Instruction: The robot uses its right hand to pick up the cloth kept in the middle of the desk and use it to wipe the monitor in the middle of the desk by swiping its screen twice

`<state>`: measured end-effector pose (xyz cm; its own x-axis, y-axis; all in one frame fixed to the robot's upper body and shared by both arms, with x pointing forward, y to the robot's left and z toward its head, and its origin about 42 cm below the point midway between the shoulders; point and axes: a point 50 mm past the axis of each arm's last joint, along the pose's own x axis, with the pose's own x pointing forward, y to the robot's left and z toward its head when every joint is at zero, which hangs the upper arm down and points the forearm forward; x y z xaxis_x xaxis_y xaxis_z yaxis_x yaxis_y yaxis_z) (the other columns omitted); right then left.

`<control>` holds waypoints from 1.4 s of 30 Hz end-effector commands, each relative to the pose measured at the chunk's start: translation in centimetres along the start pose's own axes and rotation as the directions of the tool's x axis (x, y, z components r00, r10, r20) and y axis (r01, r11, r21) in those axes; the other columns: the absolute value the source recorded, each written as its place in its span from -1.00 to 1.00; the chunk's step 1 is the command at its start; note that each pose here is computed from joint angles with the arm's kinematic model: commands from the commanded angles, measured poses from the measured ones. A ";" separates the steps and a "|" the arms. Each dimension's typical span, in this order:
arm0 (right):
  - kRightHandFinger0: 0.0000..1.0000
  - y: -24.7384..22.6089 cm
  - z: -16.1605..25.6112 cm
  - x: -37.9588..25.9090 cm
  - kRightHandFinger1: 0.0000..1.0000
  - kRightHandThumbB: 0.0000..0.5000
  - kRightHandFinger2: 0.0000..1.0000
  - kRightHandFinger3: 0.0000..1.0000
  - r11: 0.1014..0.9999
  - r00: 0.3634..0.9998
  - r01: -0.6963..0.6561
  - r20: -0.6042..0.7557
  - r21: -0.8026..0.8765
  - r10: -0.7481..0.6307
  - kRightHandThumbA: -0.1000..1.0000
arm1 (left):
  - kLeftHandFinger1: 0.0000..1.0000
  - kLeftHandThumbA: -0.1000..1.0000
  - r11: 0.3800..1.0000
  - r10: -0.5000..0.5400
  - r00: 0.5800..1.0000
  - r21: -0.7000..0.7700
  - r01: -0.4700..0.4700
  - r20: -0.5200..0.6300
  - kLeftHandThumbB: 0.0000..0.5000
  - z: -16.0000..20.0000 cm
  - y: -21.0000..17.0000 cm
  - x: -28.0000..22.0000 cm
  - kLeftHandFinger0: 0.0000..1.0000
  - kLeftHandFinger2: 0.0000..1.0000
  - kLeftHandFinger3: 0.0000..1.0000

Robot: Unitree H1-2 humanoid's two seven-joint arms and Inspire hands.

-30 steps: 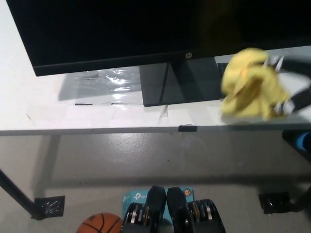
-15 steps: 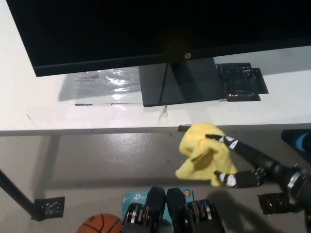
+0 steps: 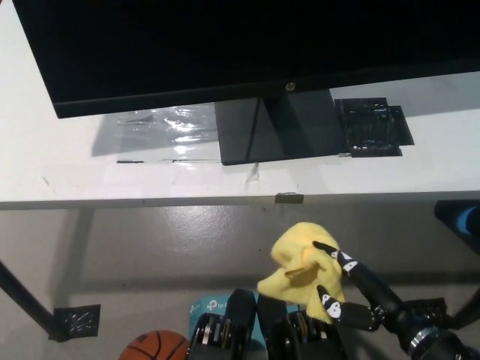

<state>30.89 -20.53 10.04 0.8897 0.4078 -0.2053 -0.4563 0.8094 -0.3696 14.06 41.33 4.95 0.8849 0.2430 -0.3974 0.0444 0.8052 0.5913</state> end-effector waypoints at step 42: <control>-0.29 0.3 -1.5 0.7 -0.18 -0.22 0.13 0.64 0.914 0.934 0.309 0.097 0.263 -0.343 -0.52 | 0.10 -0.43 0.998 -0.008 1.000 0.063 0.006 0.028 -1.00 -0.6 1.2 -0.9 0.07 0.40 0.78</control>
<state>31.20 -20.58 7.47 0.9883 0.1505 -0.0261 -0.1527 0.9710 -0.1839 13.24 41.37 4.74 0.8835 0.2325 -0.4067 0.0610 0.8037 0.5919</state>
